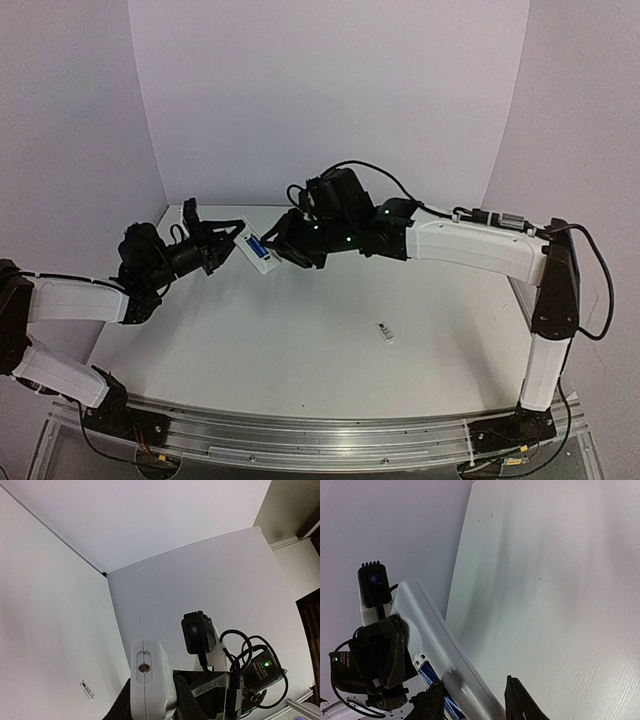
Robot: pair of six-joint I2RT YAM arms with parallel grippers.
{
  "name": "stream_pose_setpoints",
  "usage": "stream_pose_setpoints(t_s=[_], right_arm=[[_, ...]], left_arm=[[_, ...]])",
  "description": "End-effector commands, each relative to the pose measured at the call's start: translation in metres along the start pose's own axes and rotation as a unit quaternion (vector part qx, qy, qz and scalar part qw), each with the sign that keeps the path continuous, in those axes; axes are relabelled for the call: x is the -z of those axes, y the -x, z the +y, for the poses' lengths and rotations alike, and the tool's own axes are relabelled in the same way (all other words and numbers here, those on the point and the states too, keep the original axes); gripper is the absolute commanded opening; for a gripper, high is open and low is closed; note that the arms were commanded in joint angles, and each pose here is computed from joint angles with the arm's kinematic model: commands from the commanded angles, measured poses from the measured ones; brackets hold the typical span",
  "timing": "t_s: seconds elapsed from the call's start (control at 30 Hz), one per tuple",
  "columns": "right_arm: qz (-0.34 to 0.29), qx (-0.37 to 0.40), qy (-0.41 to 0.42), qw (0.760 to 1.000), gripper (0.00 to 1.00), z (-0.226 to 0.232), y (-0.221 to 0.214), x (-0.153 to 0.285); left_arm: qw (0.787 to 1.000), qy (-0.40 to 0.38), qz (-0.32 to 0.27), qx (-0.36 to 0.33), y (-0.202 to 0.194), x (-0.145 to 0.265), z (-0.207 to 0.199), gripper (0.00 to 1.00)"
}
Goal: Load the batteries into the remote control
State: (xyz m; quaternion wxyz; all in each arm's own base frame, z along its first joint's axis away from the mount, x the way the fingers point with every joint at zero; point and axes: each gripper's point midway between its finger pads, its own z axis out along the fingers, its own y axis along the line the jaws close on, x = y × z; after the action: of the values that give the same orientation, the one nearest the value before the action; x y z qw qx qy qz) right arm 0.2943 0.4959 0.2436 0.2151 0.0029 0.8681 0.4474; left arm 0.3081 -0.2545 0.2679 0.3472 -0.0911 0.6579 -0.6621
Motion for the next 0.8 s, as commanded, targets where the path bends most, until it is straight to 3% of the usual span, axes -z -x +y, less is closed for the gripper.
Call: stream_pose_setpoints(t_s=[0.0, 0.27, 0.77], right_arm=[[0.007, 0.029, -0.029, 0.999, 0.41, -0.005, -0.013, -0.005], [-0.016, 0.038, -0.012, 0.999, 0.49, 0.012, 0.000, 0.002], [-0.013, 0.024, -0.001, 1.000, 0.52, 0.016, 0.003, -0.009]], left_arm=[[0.996, -0.072, 0.001, -0.047, 0.007, -0.002, -0.051, 0.00], [0.997, -0.068, 0.022, -0.042, 0.000, -0.008, -0.039, 0.00], [0.996, -0.071, 0.036, -0.050, -0.004, -0.012, -0.037, 0.00]])
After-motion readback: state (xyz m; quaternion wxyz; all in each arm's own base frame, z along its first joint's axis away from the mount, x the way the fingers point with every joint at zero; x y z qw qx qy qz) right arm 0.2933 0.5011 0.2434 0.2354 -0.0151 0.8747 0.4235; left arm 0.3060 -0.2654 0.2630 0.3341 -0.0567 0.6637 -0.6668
